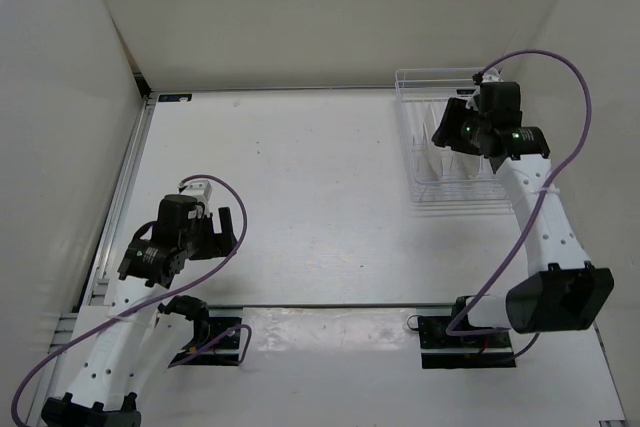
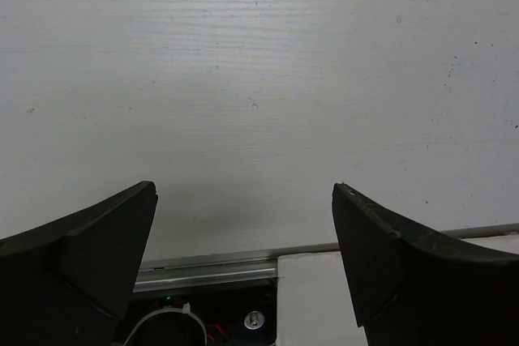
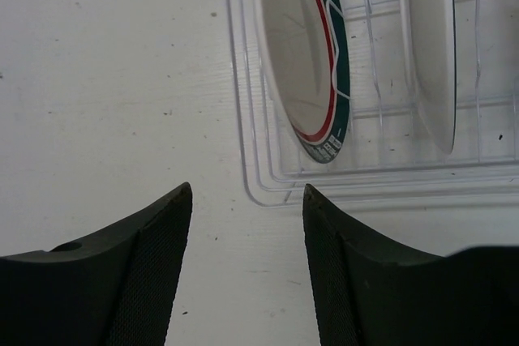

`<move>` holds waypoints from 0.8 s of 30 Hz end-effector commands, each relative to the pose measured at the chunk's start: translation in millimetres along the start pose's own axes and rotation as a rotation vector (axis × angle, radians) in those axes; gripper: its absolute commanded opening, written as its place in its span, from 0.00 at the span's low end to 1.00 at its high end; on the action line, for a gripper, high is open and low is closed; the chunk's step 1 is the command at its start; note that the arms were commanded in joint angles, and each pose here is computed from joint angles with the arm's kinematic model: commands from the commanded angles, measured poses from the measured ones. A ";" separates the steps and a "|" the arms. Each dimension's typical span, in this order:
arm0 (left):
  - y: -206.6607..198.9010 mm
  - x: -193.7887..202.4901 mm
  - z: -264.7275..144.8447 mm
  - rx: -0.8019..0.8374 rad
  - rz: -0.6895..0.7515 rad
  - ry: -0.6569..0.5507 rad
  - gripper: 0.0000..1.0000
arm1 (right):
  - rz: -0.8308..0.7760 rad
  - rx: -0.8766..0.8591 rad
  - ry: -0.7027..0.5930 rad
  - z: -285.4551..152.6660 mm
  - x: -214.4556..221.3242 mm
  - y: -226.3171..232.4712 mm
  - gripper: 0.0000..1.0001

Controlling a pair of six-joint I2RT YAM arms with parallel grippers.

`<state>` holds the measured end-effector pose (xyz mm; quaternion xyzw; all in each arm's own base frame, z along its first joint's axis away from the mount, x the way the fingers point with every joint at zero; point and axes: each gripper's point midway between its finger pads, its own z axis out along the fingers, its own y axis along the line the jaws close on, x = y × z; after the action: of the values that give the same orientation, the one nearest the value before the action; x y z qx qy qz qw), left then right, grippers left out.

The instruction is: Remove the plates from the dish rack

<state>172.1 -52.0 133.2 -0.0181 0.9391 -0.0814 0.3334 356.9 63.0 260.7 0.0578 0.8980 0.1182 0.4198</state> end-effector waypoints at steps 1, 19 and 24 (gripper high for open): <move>-3.6 -3.1 -2.8 0.018 0.002 -0.015 1.00 | -0.043 0.052 -0.009 12.7 -10.7 -8.7 0.60; -2.8 -2.2 2.4 0.008 0.001 0.011 1.00 | -0.108 0.052 0.032 84.7 -20.0 -12.9 0.42; -2.3 -4.0 4.2 0.000 0.001 0.015 1.00 | -0.109 0.052 0.047 96.5 -24.9 -12.0 0.33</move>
<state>172.8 -52.3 127.3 -0.0179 0.9452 -0.0772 0.3167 430.4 60.8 192.8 0.0236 0.9266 0.0722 0.3683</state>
